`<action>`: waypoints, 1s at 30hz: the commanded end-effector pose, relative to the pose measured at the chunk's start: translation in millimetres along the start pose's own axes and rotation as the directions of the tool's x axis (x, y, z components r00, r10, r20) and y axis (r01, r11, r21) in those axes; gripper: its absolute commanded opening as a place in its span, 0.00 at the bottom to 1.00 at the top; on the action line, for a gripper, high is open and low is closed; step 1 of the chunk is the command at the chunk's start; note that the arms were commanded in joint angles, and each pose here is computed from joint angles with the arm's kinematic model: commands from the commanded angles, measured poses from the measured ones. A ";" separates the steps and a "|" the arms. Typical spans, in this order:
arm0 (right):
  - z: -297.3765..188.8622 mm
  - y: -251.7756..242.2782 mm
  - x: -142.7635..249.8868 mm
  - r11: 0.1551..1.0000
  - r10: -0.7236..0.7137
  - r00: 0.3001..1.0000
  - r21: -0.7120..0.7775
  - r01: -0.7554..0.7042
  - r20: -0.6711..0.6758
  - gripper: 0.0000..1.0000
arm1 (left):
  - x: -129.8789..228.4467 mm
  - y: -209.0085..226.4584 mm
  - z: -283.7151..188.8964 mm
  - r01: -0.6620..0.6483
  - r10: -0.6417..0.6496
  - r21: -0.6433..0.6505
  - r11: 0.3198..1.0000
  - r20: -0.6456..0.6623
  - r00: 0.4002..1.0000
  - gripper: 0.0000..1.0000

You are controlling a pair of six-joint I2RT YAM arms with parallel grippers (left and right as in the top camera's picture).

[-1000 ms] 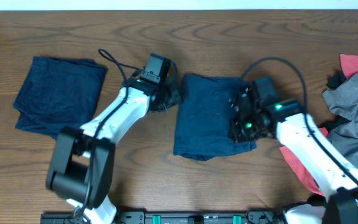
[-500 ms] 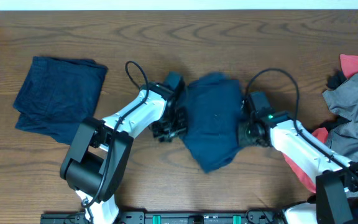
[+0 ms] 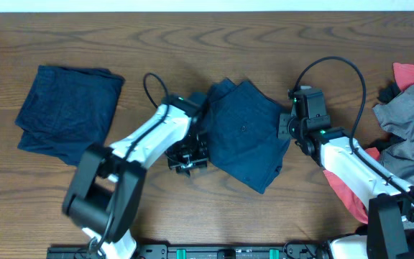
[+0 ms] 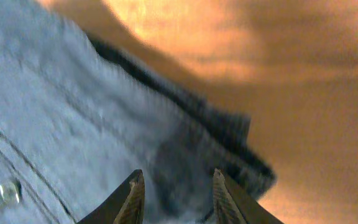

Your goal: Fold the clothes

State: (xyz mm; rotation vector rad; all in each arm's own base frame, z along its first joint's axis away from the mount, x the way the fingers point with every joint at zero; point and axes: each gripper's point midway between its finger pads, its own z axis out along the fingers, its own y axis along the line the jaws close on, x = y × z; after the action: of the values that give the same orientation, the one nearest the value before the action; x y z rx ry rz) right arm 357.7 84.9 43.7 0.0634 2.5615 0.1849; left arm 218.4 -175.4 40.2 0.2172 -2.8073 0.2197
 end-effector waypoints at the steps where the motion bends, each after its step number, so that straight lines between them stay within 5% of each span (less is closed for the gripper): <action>1: 1.0 0.8 13.9 1.000 -0.014 0.998 -0.016 0.014 -0.061 0.37 | -38.7 -3.1 -55.6 -0.097 0.089 0.017 0.995 0.271 0.959 0.67; 2: 0.7 -0.5 18.3 1.000 -0.014 0.997 -0.011 0.013 -0.079 0.37 | -49.5 -5.3 -66.5 -0.137 0.123 0.019 0.990 0.338 0.933 0.88; 4: -0.3 -3.1 27.8 1.000 -0.013 0.993 0.000 0.013 -0.118 0.37 | -76.0 -14.4 -91.8 -0.241 0.207 0.007 0.971 0.488 0.848 0.98; 10: -2.6 -7.6 43.6 1.000 -0.004 0.983 0.018 0.007 -0.182 0.38 | -127.0 -44.1 -117.4 -0.427 0.354 -0.060 0.902 0.671 0.652 0.98; 18: -3.1 -5.6 46.1 1.000 -0.005 0.981 0.009 0.007 -0.193 0.38 | -148.8 -67.7 -75.4 -0.611 0.521 -0.091 0.786 0.629 0.577 0.98; 30: -3.2 0.9 48.0 1.000 -0.023 0.980 -0.005 0.022 -0.195 0.37 | -186.9 -85.1 -34.5 -0.670 0.556 -0.098 0.736 0.653 0.515 0.98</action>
State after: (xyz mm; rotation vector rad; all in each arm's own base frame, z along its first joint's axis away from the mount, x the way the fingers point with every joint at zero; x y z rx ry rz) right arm 316.8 84.3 21.9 0.0396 2.7504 0.1829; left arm 422.6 -223.9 40.8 -0.8525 -3.4928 0.6169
